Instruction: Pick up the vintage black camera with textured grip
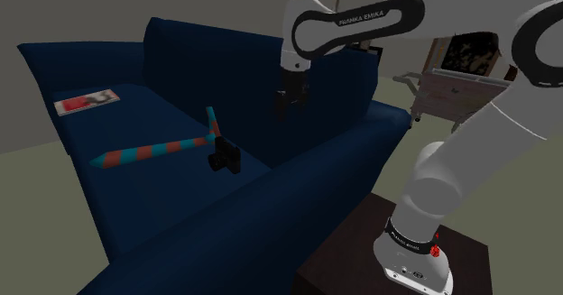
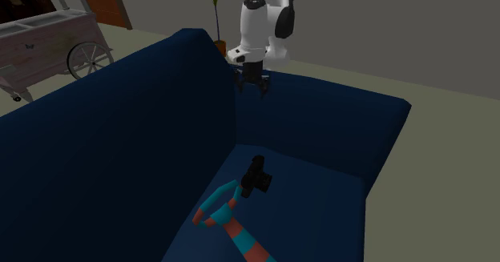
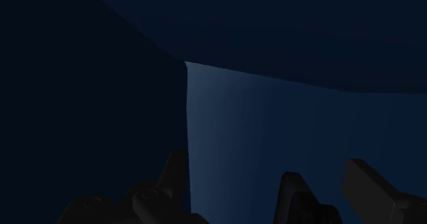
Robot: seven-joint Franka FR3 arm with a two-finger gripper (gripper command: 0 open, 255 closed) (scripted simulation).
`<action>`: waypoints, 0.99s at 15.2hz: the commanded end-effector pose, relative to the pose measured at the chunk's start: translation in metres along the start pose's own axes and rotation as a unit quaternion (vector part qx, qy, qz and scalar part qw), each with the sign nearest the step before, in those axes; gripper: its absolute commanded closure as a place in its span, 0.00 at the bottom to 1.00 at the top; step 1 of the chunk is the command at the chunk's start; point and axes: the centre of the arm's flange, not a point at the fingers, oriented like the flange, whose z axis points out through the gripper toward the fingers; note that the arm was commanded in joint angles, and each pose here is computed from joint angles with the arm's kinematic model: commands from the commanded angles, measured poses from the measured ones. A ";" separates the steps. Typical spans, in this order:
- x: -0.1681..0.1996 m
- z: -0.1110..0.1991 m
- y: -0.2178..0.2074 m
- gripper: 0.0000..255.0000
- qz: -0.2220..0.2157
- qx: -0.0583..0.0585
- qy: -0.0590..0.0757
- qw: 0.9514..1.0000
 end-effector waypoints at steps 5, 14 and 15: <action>0.063 0.041 -0.028 0.00 0.004 0.007 -0.006 1.000; 0.157 0.104 -0.069 0.00 0.011 0.018 -0.015 1.000; 0.167 0.111 -0.073 0.00 0.011 0.019 -0.016 1.000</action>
